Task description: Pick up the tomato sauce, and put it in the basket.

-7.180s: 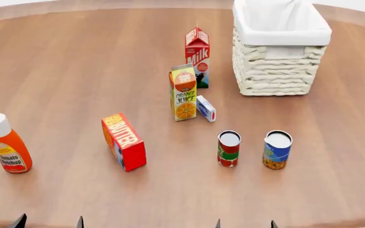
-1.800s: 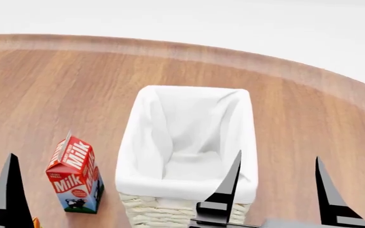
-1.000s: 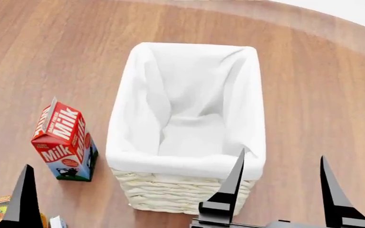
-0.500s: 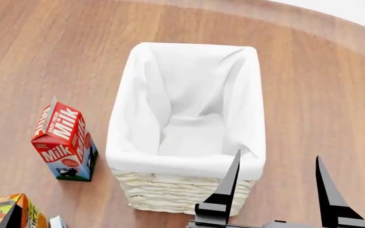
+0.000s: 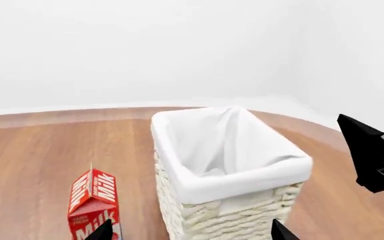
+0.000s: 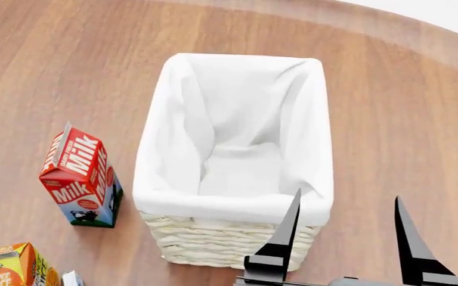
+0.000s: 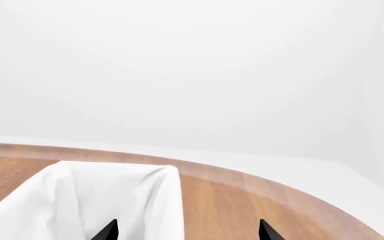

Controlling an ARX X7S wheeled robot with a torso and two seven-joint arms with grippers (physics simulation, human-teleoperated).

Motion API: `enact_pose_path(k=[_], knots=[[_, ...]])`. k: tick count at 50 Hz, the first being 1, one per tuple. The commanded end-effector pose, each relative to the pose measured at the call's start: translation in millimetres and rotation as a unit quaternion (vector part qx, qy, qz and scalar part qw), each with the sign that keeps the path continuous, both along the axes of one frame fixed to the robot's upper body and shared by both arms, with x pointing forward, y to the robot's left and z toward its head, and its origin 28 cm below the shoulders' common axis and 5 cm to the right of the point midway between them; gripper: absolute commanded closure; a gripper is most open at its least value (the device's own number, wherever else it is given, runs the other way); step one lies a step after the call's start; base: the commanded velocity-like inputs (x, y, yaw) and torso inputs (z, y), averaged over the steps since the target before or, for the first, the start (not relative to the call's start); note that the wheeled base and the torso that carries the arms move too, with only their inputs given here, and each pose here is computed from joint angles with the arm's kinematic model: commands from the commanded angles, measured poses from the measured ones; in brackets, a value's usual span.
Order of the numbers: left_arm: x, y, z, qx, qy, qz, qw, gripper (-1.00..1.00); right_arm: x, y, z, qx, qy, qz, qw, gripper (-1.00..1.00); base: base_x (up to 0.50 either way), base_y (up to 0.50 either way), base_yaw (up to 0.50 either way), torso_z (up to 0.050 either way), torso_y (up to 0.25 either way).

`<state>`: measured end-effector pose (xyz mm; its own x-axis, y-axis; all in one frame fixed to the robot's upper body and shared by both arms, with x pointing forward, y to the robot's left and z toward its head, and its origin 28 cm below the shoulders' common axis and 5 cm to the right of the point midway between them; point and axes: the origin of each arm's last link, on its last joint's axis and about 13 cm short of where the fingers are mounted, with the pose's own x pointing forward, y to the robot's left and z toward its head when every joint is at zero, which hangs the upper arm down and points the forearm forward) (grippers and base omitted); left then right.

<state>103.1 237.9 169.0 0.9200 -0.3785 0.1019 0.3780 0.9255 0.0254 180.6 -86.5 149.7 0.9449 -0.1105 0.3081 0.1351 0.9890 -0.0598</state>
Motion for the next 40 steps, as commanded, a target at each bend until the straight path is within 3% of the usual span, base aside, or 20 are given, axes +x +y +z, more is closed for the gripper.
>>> enact_pose_path(k=[1,24,40], knots=[[-1.6,7.2,-16.8,0.016,0.073,0.021,0.997,-1.00,0.5,0.2,-0.7,0.000,0.001,0.000,1.000,-1.00,0.00,0.00,0.00,0.000,0.000],[-0.4,16.8,-46.3,0.020,0.187,0.071,0.980,-1.00,1.6,1.4,-2.6,-0.003,0.004,0.002,1.000,-1.00,0.00,0.00,0.00,0.000,0.000],[-1.8,15.7,-56.4,0.059,0.240,0.081,0.966,-1.00,1.8,2.0,-2.2,-0.003,0.006,0.004,1.000,-1.00,0.00,0.00,0.00,0.000,0.000]])
